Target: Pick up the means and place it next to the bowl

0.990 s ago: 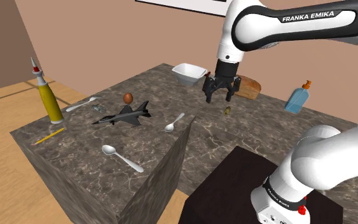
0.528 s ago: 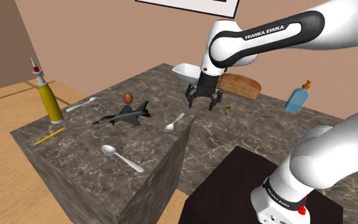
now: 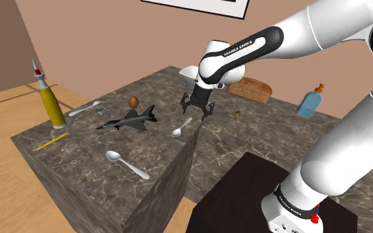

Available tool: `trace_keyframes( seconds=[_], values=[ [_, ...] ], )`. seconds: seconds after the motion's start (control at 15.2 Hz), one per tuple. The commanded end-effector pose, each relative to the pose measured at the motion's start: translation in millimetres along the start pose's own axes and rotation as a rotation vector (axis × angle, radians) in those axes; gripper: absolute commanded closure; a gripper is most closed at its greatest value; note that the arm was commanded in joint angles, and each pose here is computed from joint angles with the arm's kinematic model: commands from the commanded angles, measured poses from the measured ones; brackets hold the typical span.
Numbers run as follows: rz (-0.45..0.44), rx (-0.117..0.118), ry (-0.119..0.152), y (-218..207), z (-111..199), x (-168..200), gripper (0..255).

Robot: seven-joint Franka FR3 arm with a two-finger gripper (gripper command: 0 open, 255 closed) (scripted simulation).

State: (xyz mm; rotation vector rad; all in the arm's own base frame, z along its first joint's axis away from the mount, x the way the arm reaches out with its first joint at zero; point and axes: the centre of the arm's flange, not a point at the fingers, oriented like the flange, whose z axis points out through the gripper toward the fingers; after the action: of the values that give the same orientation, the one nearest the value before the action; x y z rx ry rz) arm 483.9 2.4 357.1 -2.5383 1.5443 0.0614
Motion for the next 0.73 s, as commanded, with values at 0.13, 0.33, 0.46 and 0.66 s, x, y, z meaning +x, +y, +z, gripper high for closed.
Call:
trace_keyframes(
  seconds=[0.13,0.33,0.46,0.66],
  values=[
    [0.166,0.049,0.005,-21,34,28,0],
    [0.172,0.051,0.005,-23,46,30,0],
    [0.172,0.051,0.005,-23,56,30,0],
    [0.172,0.051,0.005,-24,75,30,0]
  ],
)
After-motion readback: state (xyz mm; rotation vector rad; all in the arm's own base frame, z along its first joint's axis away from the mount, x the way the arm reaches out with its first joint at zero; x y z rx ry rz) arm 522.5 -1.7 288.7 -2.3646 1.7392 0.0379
